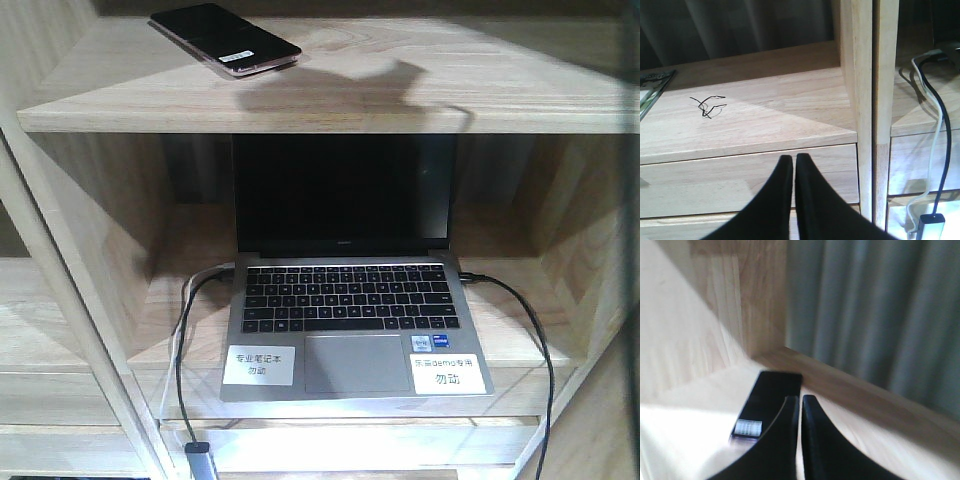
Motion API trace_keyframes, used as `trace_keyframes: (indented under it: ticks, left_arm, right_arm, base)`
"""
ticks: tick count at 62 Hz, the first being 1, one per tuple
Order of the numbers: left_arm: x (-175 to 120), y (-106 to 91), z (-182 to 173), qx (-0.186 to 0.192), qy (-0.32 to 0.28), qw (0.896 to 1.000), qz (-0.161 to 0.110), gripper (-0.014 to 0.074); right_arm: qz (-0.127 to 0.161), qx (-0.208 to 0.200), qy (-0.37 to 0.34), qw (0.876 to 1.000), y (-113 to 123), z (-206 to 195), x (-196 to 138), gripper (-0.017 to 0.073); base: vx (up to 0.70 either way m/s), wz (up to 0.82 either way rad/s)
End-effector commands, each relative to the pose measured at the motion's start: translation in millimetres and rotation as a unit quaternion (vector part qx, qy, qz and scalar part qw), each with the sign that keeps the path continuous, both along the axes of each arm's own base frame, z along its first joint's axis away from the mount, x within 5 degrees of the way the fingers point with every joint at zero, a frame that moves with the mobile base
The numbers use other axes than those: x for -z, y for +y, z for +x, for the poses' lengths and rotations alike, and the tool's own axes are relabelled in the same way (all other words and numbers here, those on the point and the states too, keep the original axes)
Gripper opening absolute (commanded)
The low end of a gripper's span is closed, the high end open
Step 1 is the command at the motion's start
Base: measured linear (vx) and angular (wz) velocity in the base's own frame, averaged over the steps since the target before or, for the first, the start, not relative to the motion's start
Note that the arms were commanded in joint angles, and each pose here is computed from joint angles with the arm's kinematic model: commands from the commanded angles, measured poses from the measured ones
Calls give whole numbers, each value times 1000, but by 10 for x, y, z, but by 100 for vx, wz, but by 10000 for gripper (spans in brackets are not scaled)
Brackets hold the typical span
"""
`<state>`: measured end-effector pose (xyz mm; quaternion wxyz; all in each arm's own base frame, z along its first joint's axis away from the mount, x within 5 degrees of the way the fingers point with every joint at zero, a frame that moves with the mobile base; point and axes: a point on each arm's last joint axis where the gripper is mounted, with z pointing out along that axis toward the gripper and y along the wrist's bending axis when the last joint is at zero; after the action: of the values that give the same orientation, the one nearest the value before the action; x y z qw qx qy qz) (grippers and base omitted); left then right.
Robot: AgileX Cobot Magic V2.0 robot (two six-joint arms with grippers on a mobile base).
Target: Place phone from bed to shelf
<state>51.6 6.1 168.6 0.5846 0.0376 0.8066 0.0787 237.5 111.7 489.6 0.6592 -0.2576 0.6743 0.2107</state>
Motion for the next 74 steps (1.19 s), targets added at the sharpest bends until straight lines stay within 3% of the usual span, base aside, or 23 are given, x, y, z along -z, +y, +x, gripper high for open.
trace_keyframes:
  ticks: [1,10,27,50,74]
  left_arm:
    - [-52,-7,16,4,-38,999,1,1]
    - [-52,-7,16,4,-38,999,1,1]
    - [-52,-7,16,4,-38,999,1,1]
    - [-52,-7,16,4,-38,999,1,1]
    - [-52,-7,16,4,-38,999,1,1]
  right_arm:
    - [33,37,-44,998,-175,-315,-71,-5]
    - [45,66,-53,995,-351,-688,159,-5]
    - [46,94,-41,994,-606,-1308,932,-5]
    - [62,107,-29,992,-778,-1754,1819,-5]
    - [63,107,-32,992,-797,-1814,1945,-5]
  base:
    - [0,0]
    - [0,0]
    - [0,0]
    - [0,0]
    - [0,0]
